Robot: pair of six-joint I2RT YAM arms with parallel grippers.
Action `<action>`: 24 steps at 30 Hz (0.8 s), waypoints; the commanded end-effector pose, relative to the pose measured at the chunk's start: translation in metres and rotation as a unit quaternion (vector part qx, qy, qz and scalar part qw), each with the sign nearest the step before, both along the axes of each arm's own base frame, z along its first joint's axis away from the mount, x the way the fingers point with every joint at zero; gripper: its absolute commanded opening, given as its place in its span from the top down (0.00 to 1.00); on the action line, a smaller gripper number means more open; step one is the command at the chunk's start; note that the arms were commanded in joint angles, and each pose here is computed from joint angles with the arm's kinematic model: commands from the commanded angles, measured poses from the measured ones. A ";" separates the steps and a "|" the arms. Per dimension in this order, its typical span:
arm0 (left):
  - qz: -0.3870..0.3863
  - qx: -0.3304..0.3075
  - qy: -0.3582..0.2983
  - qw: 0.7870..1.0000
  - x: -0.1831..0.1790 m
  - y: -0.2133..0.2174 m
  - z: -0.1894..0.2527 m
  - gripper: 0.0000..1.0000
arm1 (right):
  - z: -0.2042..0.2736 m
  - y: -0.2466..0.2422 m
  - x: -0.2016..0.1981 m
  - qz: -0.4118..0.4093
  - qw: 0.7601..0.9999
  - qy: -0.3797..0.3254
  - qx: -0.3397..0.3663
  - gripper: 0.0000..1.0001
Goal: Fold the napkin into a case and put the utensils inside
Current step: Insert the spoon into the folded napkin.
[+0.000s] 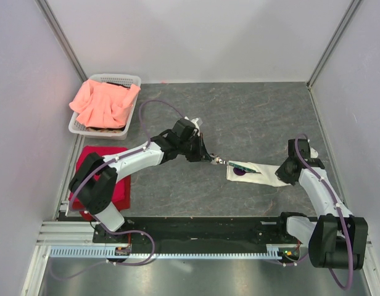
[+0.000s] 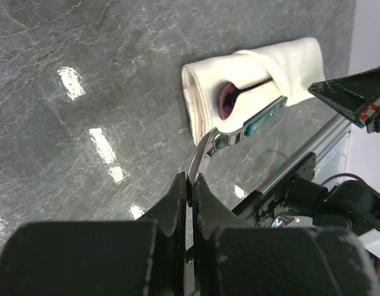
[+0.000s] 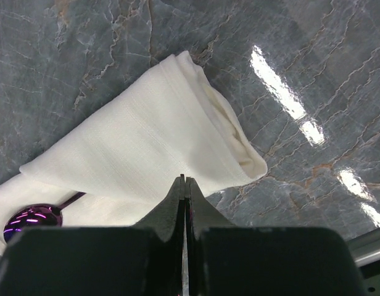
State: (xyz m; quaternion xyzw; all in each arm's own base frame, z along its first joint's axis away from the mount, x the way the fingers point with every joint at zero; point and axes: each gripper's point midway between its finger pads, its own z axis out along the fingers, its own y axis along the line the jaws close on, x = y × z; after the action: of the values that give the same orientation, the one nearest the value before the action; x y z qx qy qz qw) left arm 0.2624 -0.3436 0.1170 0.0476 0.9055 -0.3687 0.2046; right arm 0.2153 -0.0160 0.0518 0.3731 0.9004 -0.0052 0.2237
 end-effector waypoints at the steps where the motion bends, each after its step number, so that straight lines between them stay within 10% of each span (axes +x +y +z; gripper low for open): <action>1: -0.016 0.011 -0.037 0.999 0.012 -0.011 0.011 0.98 | -0.008 0.000 0.003 -0.010 1.000 -0.004 0.007 1.00; 24: -0.001 0.041 -0.011 0.999 0.029 -0.029 -0.013 0.98 | -0.019 -0.002 0.000 -0.014 1.000 0.007 0.005 1.00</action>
State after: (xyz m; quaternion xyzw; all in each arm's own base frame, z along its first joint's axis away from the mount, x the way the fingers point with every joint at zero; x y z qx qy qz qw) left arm 0.2794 -0.3613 0.0902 0.0572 0.9254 -0.3241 0.1882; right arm 0.2122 -0.0154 0.0331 0.3801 0.9012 -0.0055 0.2083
